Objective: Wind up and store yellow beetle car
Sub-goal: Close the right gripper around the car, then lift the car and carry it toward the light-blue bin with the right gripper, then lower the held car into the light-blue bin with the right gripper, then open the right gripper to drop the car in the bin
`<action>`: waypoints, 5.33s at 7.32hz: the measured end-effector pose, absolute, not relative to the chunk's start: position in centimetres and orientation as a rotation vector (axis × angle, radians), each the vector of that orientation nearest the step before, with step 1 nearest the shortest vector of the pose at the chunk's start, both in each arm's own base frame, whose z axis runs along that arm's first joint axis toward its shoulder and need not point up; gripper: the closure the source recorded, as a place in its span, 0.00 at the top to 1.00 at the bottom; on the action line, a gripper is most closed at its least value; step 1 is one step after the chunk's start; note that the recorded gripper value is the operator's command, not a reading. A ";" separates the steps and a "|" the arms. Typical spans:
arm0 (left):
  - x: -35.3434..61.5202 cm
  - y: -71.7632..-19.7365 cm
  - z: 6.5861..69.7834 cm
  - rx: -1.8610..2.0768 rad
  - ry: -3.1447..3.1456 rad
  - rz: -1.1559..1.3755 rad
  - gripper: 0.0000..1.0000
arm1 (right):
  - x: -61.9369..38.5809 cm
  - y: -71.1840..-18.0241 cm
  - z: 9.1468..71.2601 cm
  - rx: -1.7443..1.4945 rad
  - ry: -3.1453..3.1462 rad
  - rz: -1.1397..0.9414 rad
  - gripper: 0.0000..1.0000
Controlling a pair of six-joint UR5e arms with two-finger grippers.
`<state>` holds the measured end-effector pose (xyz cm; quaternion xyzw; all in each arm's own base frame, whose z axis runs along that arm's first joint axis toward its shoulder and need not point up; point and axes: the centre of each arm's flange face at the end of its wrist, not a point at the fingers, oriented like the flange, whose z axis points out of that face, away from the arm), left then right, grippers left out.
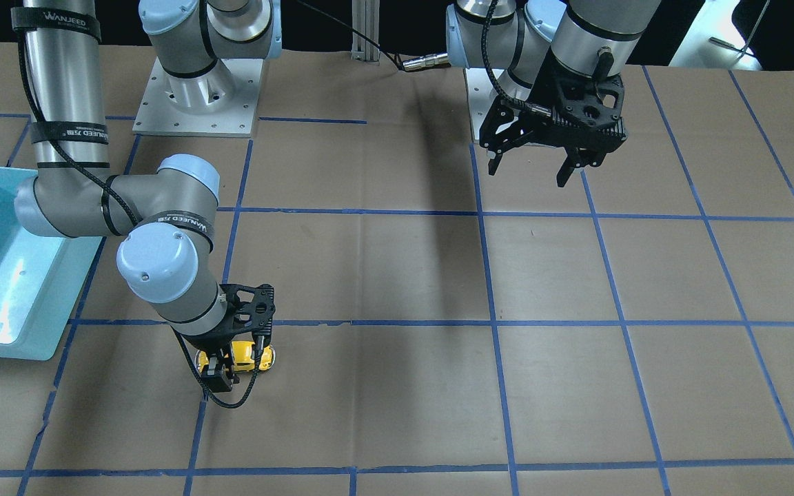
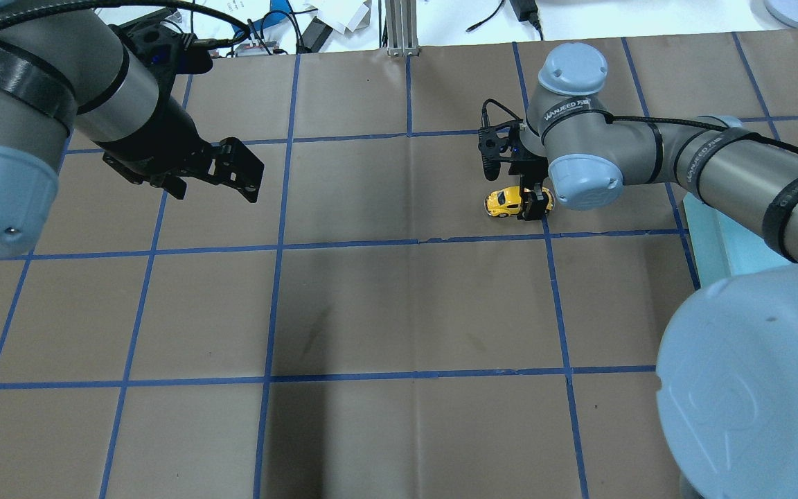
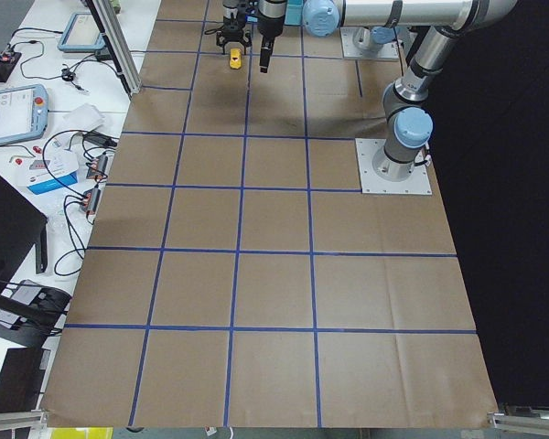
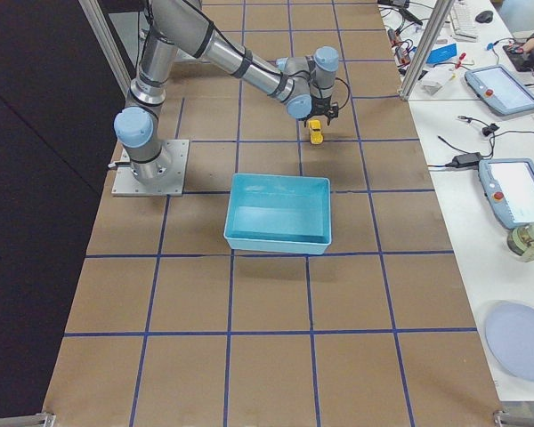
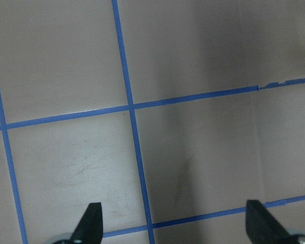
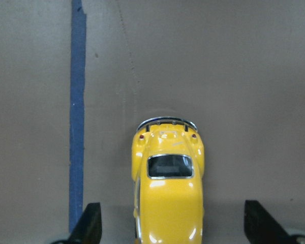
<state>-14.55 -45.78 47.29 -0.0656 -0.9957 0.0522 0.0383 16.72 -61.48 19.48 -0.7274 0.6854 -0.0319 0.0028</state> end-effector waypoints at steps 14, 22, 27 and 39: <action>-14.7 -45.7 47.6 -0.206 -3.055 0.173 1.00 | 15.4 -59.3 30.7 -2.436 2.190 -0.182 0.38; -14.9 -45.0 48.1 -0.221 -3.060 0.178 1.00 | -0.4 -53.3 38.5 -2.304 2.242 -0.134 0.35; -15.0 -44.7 48.5 -0.221 -3.055 0.183 1.00 | -10.7 -49.8 37.8 -2.265 2.178 -0.248 0.36; -14.6 -45.0 48.4 -0.181 -3.059 0.193 1.00 | -22.4 -46.1 28.0 -2.309 2.086 -0.147 0.45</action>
